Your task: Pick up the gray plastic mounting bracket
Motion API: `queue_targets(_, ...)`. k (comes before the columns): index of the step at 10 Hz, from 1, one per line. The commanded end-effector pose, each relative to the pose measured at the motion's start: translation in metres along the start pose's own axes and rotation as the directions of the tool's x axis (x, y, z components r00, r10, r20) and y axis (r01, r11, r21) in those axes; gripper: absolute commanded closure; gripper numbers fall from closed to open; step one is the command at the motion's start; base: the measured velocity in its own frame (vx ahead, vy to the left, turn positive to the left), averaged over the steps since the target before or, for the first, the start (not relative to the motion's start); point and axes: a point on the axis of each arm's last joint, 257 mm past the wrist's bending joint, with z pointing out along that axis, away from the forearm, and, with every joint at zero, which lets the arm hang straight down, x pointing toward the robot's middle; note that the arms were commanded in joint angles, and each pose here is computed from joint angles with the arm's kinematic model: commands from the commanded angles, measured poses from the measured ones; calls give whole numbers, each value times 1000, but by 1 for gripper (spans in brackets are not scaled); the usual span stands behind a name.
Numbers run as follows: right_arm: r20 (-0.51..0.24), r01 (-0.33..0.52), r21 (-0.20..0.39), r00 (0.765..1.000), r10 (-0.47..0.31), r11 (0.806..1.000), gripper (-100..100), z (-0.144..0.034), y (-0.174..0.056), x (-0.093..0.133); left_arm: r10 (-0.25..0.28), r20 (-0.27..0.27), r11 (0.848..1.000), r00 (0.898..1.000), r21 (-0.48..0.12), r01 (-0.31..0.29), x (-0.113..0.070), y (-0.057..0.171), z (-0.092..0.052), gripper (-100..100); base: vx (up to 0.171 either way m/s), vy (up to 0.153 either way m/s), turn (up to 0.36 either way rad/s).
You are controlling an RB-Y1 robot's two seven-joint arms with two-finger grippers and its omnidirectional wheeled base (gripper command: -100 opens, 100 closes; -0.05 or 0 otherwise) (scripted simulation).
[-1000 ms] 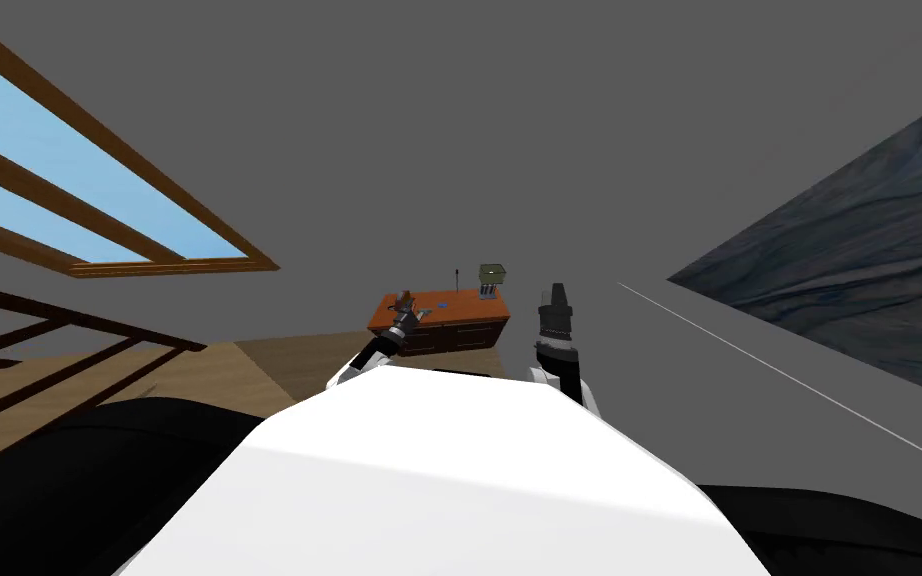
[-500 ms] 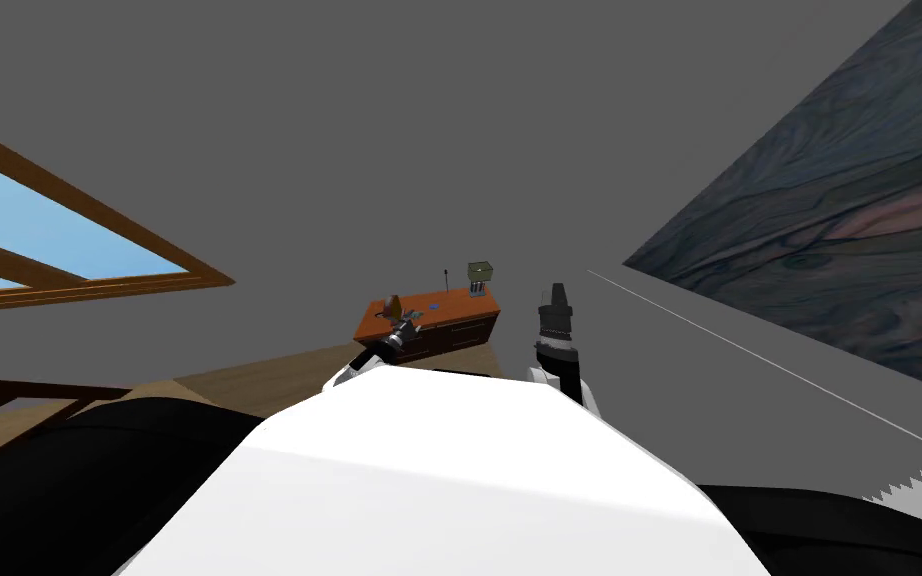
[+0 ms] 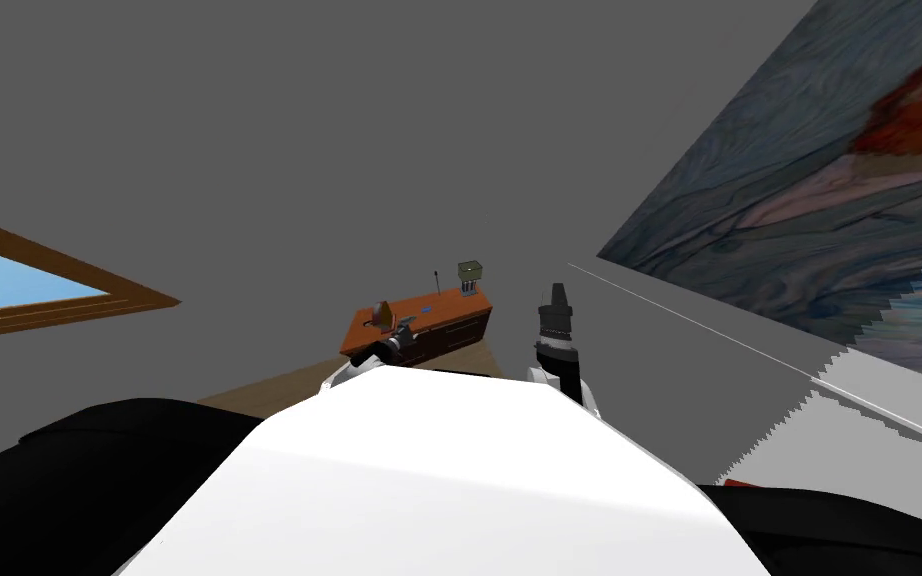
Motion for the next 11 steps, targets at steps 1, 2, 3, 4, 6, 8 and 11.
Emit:
queue_targets(1,0,0,0,1000,0,1000,0,0,0,0,-7,15,1000,1000,-19,7,-10,8,0,-100,3,20,0)
queue_targets(2,0,0,0,1000,0,1000,0,0,0,0,-40,52,995,998,-86,44,-30,26,0,-100,17,25,-358)
queue_targets(3,0,0,0,1000,0,1000,0,0,0,0,-40,61,995,997,-92,46,-34,30,-1,-100,17,42,-235)
queue_targets(4,0,0,0,1000,0,1000,0,0,0,0,-70,104,985,992,-150,85,-56,46,-4,-100,16,58,-325)
queue_targets(6,0,0,0,1000,0,1000,0,0,0,0,-96,155,969,983,-210,127,-77,63,-9,-100,22,62,-299)
queue_targets(8,0,0,0,1000,0,1000,0,0,0,0,-117,215,949,970,-263,173,-103,80,-16,-100,34,58,-242)
queue_targets(11,0,0,0,1000,0,1000,0,0,0,0,-134,283,925,950,-308,222,-130,97,-27,-100,20,55,-223)
